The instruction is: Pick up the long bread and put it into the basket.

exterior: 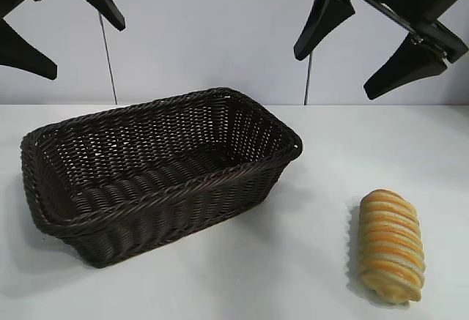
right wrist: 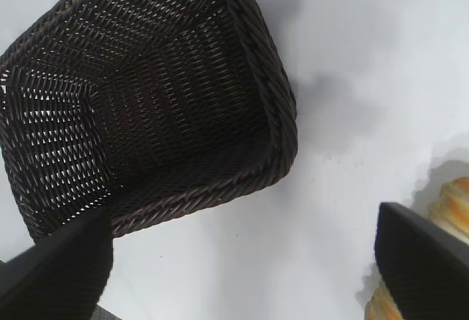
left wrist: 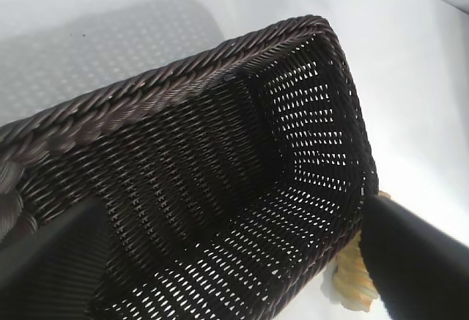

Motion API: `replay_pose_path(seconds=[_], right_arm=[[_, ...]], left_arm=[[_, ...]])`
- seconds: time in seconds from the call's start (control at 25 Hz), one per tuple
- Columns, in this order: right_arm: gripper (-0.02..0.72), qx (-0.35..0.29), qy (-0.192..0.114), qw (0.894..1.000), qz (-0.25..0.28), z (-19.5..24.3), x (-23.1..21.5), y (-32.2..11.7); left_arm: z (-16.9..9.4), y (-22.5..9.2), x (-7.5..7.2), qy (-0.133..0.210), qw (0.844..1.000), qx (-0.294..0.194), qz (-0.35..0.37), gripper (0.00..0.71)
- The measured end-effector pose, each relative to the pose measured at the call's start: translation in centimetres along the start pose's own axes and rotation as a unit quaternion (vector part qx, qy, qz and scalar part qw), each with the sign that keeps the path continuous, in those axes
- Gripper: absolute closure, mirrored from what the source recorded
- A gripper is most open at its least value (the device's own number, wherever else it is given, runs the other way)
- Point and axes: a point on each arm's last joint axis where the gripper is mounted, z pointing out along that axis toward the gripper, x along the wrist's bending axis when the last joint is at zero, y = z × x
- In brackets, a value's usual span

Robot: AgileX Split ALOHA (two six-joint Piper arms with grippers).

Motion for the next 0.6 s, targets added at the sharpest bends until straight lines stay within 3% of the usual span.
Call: replay_pose_path(seconds=[0.16, 0.24, 0.6], right_arm=[[0.008, 0.0, 0.0, 1.0, 0.0, 0.0, 0.0, 0.0], [0.008, 0.0, 0.0, 1.0, 0.0, 0.0, 0.0, 0.0], [0.008, 0.0, 0.0, 1.0, 0.0, 0.0, 0.0, 0.0]], left_arm=[[0.6, -1.3, 2.5, 0.097, 0.995, 0.032, -0.022, 0.042], [1.2, -2.0, 3.5, 0.126, 0.991, 0.042, -0.033, 0.043], [5.3, -2.8, 5.4, 0.129, 0.987, 0.075, -0.057, 0.043]])
